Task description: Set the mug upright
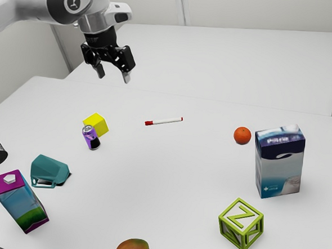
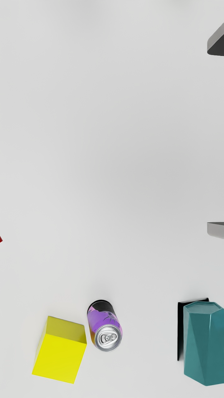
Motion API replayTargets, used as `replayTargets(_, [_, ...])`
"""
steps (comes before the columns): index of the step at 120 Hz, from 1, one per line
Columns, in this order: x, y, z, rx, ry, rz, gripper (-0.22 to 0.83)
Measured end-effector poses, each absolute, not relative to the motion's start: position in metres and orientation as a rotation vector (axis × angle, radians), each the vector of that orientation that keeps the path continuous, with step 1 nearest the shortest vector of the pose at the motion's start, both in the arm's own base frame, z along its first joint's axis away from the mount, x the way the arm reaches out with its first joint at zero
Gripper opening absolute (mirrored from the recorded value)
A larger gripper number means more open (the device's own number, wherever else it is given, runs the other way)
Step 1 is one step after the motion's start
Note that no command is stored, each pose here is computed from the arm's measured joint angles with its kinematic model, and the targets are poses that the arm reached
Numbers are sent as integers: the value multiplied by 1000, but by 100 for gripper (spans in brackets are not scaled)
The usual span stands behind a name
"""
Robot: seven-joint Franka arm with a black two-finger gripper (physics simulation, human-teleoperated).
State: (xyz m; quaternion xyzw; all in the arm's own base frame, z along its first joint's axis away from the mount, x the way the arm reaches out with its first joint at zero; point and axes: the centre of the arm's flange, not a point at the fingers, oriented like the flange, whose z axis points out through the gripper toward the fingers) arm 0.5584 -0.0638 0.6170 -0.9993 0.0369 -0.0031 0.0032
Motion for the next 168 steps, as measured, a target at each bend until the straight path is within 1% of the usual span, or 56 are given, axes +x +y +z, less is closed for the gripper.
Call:
replayTargets(23, [554, -62, 619, -3134, 106, -9, 59])
replayTargets(43, [532, -55, 629, -3133, 83, -13, 59])
replayTargets(79, [511, 18, 637, -3151, -129, 44, 59])
replayTargets(104, [496, 81, 623, -3193, -279, 108, 59])
replayTargets(128, [485, 130, 619, -3218, -314, 104, 59])
replayTargets(144, [473, 168, 609, -3235, -334, 115, 59])
replayTargets(168, [458, 207, 572, -3274, -303, 129, 59])
